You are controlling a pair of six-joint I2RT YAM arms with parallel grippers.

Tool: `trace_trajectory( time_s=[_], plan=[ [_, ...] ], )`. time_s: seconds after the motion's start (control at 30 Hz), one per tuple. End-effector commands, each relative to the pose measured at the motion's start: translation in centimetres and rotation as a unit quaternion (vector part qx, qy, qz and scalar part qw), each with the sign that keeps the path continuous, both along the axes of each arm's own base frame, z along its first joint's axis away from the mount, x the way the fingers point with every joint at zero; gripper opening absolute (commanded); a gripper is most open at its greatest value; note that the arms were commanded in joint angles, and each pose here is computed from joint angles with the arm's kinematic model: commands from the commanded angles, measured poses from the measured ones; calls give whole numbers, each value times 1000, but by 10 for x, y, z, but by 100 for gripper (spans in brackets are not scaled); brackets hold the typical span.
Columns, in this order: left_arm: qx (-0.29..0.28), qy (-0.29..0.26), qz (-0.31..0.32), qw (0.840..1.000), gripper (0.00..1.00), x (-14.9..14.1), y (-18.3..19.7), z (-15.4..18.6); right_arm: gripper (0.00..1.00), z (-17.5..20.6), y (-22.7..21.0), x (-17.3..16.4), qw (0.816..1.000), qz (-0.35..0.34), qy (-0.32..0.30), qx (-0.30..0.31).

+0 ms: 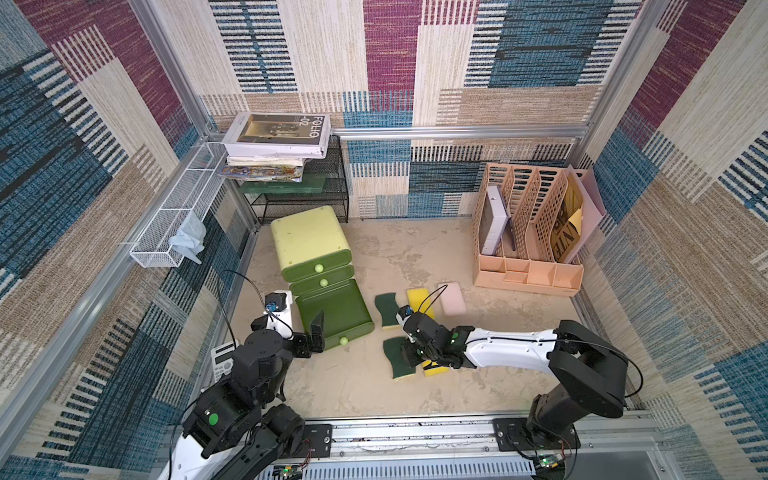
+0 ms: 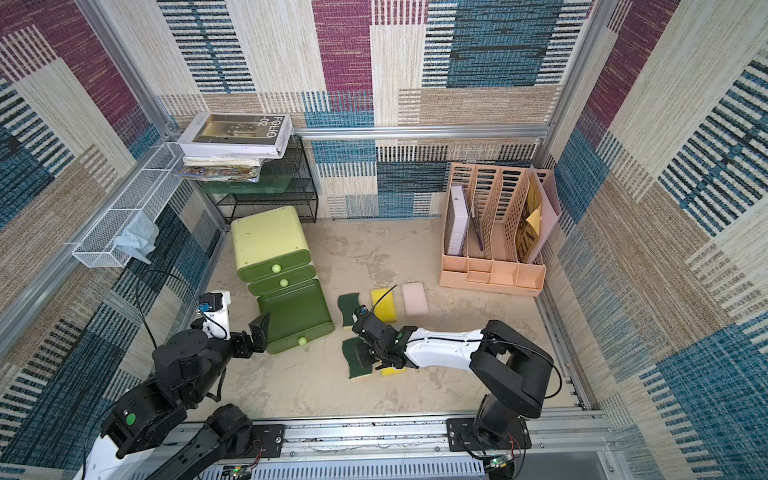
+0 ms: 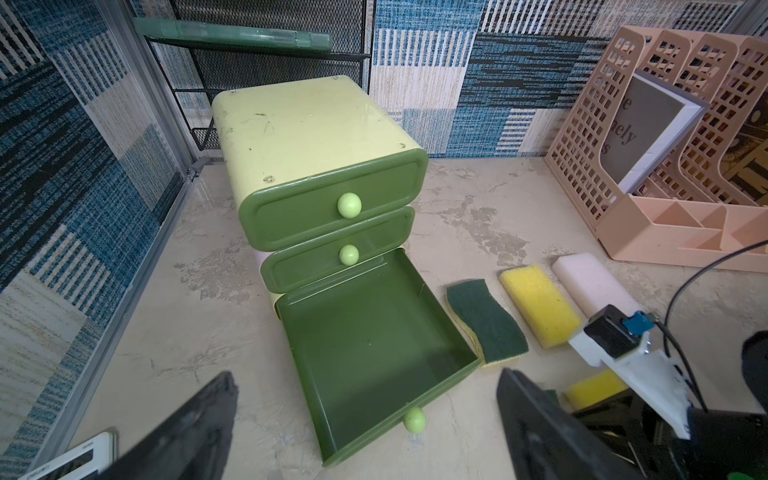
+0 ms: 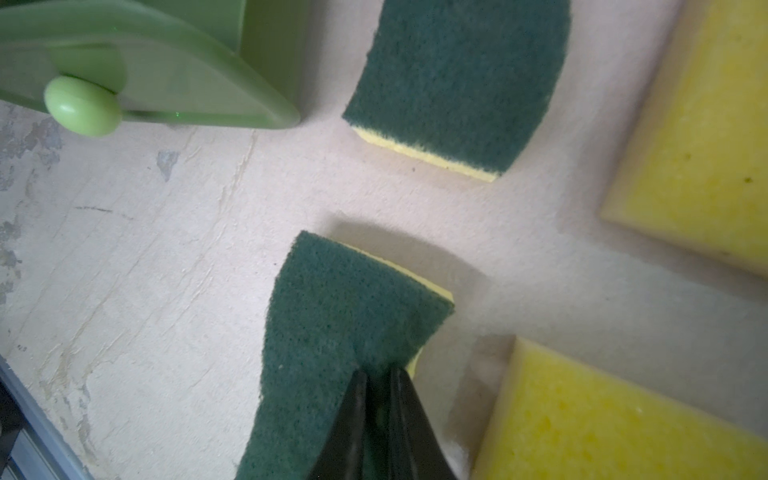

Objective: Take the sponge out of the drawer
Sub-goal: Place the sponge at the center of the board.

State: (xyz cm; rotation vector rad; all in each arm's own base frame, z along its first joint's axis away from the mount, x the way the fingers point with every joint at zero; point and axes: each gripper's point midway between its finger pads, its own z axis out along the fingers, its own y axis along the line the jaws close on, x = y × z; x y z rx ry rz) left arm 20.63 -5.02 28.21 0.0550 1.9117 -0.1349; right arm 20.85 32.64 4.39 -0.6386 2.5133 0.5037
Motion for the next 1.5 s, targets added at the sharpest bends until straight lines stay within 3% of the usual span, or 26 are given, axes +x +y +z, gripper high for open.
trace_trajectory(
  time_s=[0.0, 0.53, 0.63, 0.73, 0.8, 1.07, 1.47],
  plan=[
    [-5, -8, -3, 1000, 100, 2, -2, 5, 22, -2, 3, -7, 1000, 5, 0, -4],
    [-5, -8, -3, 1000, 100, 1, -2, 5, 50, 25, 1, 0, 1000, 0, -29, 8],
    [-5, -8, -3, 1000, 100, 1, -2, 5, 66, 38, 10, 0, 999, 15, -35, 28],
    [-5, -9, -2, 1000, 100, 1, -1, 6, 70, 51, 25, 1, 997, 33, -41, 53],
    [-5, -9, -2, 1000, 100, 1, -1, 5, 78, 55, 33, 4, 996, 41, -46, 59],
    [-5, -9, -2, 1000, 100, 1, -1, 5, 91, 48, 45, 30, 994, 45, -96, -18],
    [-4, -9, -3, 1000, 100, 1, -2, 5, 94, 38, 60, 59, 988, 28, -132, -72]
  ],
)
